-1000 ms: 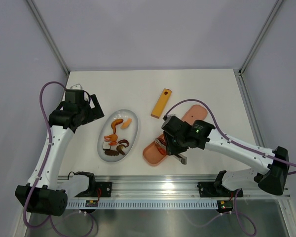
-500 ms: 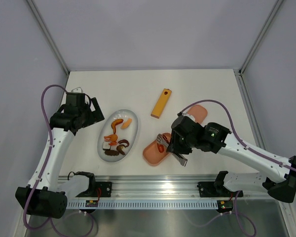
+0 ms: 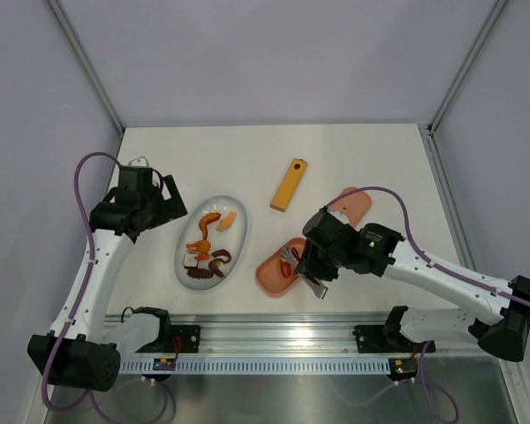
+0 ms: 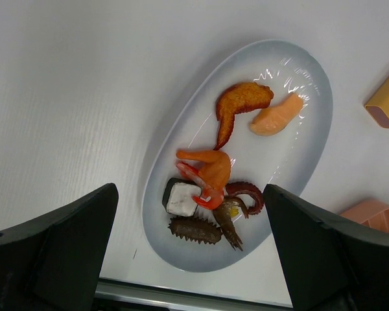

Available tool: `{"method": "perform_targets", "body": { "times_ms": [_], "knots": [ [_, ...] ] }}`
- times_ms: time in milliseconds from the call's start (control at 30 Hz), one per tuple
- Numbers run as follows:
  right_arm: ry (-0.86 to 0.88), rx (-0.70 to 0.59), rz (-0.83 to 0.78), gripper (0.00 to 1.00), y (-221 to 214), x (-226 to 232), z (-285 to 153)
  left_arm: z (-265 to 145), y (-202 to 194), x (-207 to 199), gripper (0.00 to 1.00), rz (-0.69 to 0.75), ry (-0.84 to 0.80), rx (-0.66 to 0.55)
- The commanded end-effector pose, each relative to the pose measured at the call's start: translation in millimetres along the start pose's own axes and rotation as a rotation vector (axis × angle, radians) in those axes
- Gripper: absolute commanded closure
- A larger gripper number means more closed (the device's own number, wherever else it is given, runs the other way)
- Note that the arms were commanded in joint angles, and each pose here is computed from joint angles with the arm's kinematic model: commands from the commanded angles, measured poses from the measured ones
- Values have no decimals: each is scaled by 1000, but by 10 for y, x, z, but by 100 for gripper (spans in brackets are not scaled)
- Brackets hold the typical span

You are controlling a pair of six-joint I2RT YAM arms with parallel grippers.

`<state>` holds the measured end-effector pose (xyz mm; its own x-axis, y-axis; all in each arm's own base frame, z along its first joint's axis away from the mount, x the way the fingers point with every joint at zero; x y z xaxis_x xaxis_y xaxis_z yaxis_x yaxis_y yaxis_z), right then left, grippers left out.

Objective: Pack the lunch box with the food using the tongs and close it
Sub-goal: Place the fake food in the packing box, then adjust the fake food in the packing box.

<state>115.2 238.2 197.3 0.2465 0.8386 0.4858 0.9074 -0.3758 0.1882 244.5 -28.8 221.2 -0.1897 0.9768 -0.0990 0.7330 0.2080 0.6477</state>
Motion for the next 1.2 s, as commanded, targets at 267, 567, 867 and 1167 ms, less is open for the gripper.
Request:
{"method": "perform_targets", "body": {
  "times_ms": [267,567,867,1167],
  "knots": [
    [43,20,31,68,-46,107,71,-12,62,-32,1,-4,-30,-45],
    [41,36,29,63,-80,84,99,6,35,-23,1,-3,-29,-42],
    [50,57,14,54,-111,100,123,37,11,-26,1,0,-28,-30],
    [61,55,-26,47,-92,152,91,49,17,-32,1,1,-30,-29]
  ]
}}
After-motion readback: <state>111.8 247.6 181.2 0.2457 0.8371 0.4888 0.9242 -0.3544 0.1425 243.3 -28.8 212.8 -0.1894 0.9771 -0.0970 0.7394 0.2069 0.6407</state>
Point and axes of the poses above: each gripper's point midway between its finger pads, its own z axis out along the fingers, its own x axis along the line the jaws close on, y = z × x, the point moved 3 cm from there along -z, back along the fingers, and after that the axes turned 9 degrees about z, right-handed, at the moved point
